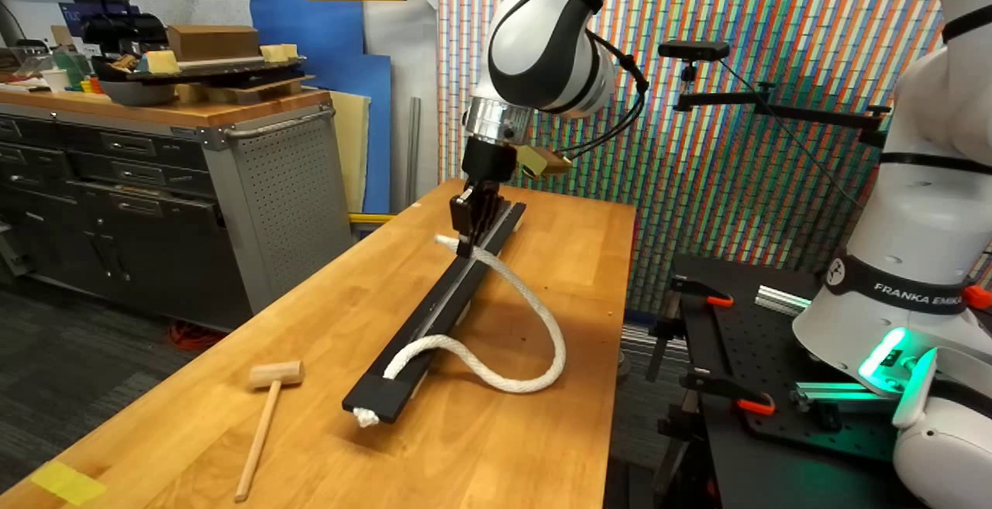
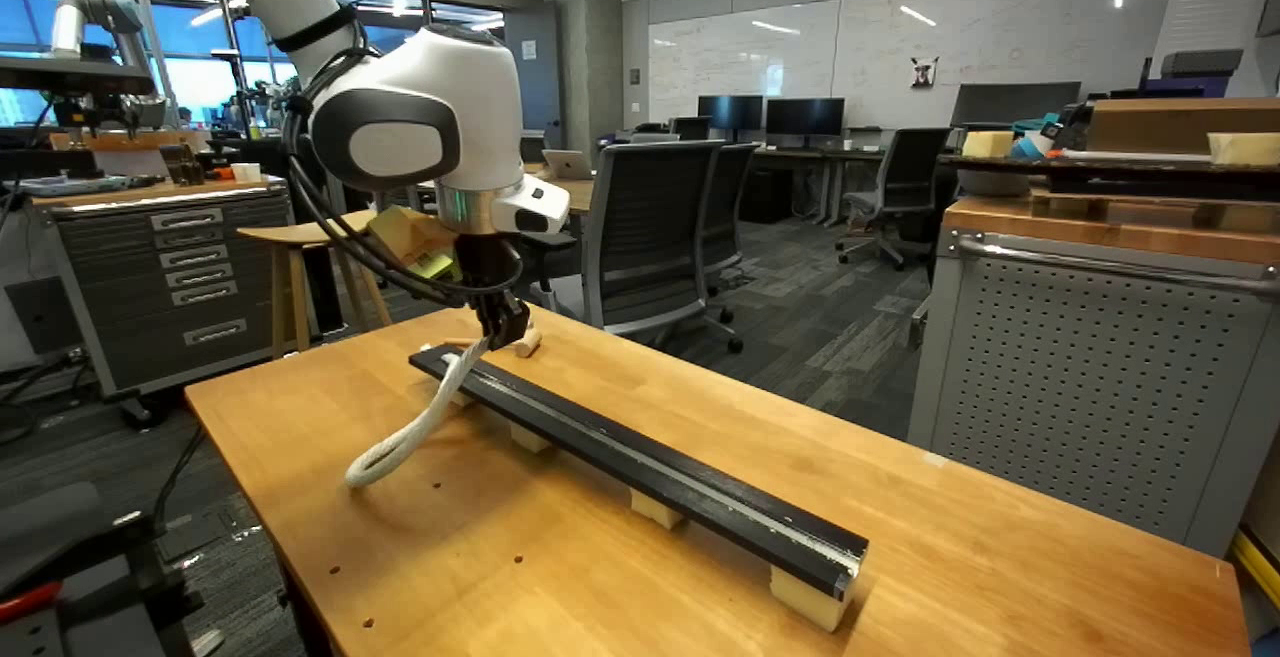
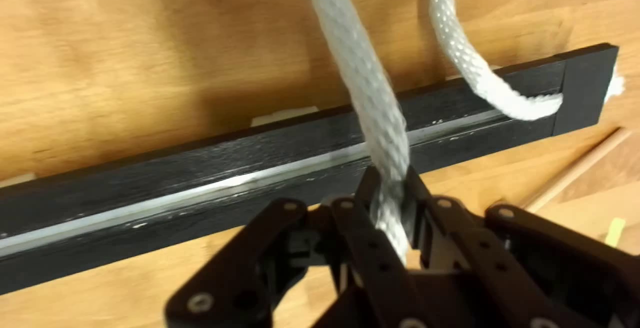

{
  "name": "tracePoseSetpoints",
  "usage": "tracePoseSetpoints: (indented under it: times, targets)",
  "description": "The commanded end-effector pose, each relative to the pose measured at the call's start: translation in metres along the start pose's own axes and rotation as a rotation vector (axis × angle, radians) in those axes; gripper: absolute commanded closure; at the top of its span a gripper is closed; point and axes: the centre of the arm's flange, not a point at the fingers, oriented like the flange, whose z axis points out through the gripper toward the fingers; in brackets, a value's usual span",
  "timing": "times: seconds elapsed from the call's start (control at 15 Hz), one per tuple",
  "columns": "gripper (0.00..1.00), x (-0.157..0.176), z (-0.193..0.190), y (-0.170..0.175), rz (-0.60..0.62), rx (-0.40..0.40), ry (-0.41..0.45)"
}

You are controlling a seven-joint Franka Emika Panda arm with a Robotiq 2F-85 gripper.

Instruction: Put the white string along the center of the black strip

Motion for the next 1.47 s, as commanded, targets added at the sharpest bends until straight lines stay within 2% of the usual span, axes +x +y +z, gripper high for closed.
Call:
tracePoseSetpoints:
  times: [0.0, 0.2, 0.6, 0.67, 0.8, 1.07, 1.4]
  targets:
    - [0.86, -0.002, -0.007, 0.008, 0.023, -0.008, 0.012]
    - [0.86, -0.007, -0.02, 0.014, 0.05, -0.018, 0.029]
    - [0.86, -0.01, -0.021, 0.014, 0.055, -0.02, 0.029]
    - [0.97, -0.01, -0.021, 0.014, 0.055, -0.02, 0.03]
    - [0.97, -0.003, -0.012, 0.013, 0.068, -0.041, 0.029]
    - [0.97, 0.021, -0.015, 0.049, 0.179, -0.075, 0.029]
    - [0.97, 0.045, -0.045, 0.115, 0.389, -0.091, 0.109]
